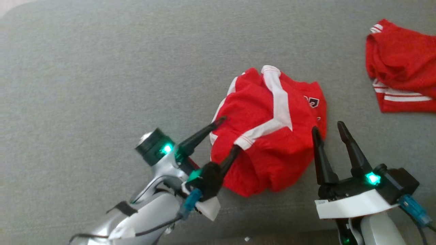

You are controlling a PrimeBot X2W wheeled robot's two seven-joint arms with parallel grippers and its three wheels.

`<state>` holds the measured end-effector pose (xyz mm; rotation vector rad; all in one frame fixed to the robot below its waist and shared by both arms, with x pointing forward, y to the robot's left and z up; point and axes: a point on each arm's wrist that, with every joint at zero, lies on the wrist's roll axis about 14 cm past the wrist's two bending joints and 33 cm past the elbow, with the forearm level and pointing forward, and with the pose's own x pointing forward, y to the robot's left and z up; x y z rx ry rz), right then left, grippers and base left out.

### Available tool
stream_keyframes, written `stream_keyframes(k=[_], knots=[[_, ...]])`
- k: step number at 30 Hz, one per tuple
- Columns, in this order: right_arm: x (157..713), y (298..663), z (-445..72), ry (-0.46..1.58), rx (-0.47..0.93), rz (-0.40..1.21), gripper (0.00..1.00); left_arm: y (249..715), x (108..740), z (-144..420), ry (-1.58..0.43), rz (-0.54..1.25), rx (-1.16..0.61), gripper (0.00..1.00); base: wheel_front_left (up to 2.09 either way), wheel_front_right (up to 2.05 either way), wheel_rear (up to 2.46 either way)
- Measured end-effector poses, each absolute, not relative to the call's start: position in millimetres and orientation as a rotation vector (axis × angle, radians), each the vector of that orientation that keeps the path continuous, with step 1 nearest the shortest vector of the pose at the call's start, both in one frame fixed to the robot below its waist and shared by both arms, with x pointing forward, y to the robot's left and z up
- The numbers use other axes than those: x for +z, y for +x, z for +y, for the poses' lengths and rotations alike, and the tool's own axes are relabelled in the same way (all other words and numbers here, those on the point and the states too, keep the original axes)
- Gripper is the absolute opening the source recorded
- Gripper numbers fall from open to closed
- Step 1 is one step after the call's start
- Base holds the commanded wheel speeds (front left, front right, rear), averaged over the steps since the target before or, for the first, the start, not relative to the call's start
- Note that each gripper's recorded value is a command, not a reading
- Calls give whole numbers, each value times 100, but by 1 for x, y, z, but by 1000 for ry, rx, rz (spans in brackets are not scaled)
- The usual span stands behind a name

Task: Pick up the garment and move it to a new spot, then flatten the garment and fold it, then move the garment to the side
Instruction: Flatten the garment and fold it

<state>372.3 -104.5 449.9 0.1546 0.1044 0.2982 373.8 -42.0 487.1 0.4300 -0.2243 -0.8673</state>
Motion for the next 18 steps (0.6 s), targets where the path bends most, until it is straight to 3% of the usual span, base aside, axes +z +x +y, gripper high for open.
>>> stream_keyframes(k=[3, 5, 9, 15, 18], knots=[[452, 374, -100, 155, 315, 98, 100, 378, 493, -22, 314, -174, -748, 100, 0, 0, 0], [456, 374, -98, 153, 320, 86, 100, 371, 496, -4, 120, -89, -644, 100, 0, 0, 0], [459, 375, -99, 152, 320, 76, 100, 351, 483, 10, -95, 44, -608, 100, 0, 0, 0], [461, 375, -98, 152, 322, 71, 100, 320, 431, 19, -44, 265, -670, 100, 0, 0, 0], [460, 375, -97, 153, 326, 73, 100, 324, 438, 19, -119, 267, -649, 100, 0, 0, 0]])
